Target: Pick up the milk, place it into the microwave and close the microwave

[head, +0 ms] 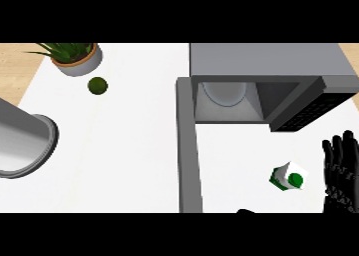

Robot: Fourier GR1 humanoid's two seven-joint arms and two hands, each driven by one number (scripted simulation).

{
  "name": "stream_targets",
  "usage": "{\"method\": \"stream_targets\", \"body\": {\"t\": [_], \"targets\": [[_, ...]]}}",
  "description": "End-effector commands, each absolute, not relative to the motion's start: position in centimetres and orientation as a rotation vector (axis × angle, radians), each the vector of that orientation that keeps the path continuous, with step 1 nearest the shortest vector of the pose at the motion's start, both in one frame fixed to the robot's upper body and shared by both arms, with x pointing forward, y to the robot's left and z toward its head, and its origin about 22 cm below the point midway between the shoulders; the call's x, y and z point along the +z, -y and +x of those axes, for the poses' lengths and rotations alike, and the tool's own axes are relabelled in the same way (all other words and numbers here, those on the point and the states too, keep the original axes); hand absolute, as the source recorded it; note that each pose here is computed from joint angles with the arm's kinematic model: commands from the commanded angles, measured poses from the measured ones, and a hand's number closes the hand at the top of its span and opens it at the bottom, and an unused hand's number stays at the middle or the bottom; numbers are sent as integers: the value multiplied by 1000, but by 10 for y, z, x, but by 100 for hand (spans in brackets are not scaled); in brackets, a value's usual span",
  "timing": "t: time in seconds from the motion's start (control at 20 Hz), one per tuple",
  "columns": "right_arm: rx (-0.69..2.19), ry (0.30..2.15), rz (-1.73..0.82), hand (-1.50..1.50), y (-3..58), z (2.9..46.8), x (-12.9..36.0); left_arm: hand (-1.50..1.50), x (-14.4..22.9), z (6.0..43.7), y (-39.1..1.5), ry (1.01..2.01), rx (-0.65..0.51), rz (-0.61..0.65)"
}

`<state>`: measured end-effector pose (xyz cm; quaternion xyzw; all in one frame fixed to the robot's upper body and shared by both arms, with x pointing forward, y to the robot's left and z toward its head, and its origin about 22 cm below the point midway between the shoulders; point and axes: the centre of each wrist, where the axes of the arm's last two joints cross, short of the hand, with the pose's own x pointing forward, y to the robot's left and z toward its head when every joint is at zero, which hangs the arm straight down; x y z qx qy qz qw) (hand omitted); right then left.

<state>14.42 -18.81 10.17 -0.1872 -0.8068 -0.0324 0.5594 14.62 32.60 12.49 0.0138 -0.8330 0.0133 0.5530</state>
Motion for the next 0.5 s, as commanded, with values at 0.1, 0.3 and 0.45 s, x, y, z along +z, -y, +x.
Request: {"method": "stream_targets", "body": {"t": [0.1,0.3,0.45], "targets": [[-96,1859,-462,-150,209,142,66,-150,129,125,-347,1949,33,25],[-120,1830,-467,-150,211,153,51,-150,123,117,-346,1963,46,49],[-163,1825,-463,-150,219,157,33,-150,128,120,-341,1961,38,11]]}}
